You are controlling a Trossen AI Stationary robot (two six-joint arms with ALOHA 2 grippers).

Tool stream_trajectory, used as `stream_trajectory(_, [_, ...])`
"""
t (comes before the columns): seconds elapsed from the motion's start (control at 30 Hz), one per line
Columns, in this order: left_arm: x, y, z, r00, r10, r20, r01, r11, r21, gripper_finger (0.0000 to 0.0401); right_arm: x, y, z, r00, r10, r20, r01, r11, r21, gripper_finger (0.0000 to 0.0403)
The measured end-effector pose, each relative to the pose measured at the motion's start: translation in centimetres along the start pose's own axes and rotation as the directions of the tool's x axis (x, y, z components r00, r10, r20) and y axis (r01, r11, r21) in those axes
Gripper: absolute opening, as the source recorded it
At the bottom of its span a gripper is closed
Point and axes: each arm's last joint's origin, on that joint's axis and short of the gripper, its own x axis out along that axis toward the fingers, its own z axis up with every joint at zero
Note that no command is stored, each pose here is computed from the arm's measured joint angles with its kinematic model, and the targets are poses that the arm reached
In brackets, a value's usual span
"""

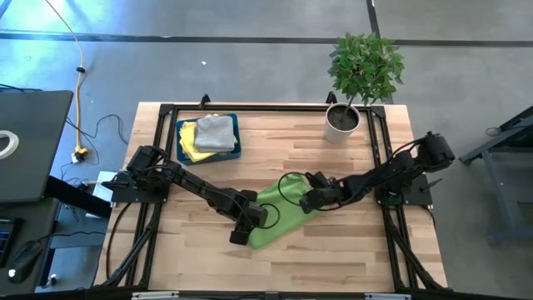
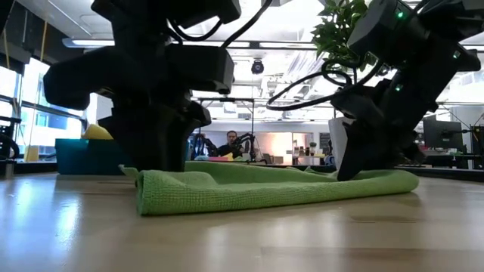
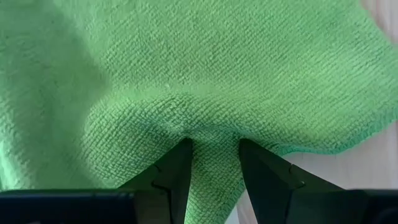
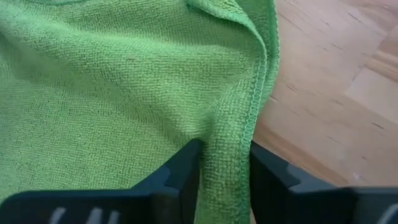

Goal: Fold microfiber towels
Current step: Fold the green microfiber cloth

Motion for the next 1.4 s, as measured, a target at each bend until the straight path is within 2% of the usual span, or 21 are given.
stream_trajectory(0.27, [0.0,0.0,0.2,1.0,0.001,0.016,-0.001,1.0,0.006,0.0129,0.7,0.2,-0.1,1.0,0.009,0.028,-0.01,1.0,0.016,0.0057])
stream_trajectory(0.43, [-0.1,0.0,0.4,1.0,0.0,0.02,0.0,1.0,0.005,0.0129,0.7,0.2,-0.1,0.999,-0.003,0.046,0.001,1.0,0.028,0.0009])
stream_trajectory(0.67, [-0.9,-0.3,0.2,1.0,-0.011,0.006,0.011,1.0,-0.005,0.0129,0.6,0.1,-0.1,0.999,-0.013,0.052,0.012,0.999,0.032,0.0002])
stream_trajectory(0.87, [-3.4,-1.3,-0.4,1.0,-0.018,0.013,0.018,1.0,0.018,0.0129,-0.6,-0.1,0.3,0.999,-0.013,0.037,0.012,1.0,0.021,0.0001])
stream_trajectory(1.07, [-6.1,-2.5,-0.8,0.997,-0.039,0.062,0.037,0.999,0.036,0.0129,-2.8,0.4,1.4,0.984,-0.179,-0.029,0.178,0.984,-0.03,0.0])
stream_trajectory(1.2, [-7.7,-3.3,-1.1,0.994,-0.053,0.092,0.049,0.998,0.039,0.0129,-4.8,2.0,3.0,0.96,-0.274,-0.057,0.269,0.959,-0.088,0.0])
stream_trajectory(1.27, [-8.5,-3.6,-1.9,0.997,-0.049,0.065,0.047,0.998,0.039,0.0129,-5.9,2.7,3.8,0.95,-0.306,-0.056,0.298,0.948,-0.112,0.0])
stream_trajectory(1.33, [-9.0,-4.0,-1.7,0.993,-0.062,0.1,0.059,0.998,0.034,0.0129,-7.0,3.4,4.6,0.941,-0.335,-0.057,0.326,0.937,-0.13,0.0])
stream_trajectory(1.4, [-9.5,-4.3,-2.5,0.997,-0.057,0.061,0.055,0.998,0.031,0.0129,-7.9,4.2,5.4,0.932,-0.358,-0.058,0.347,0.927,-0.142,0.0])
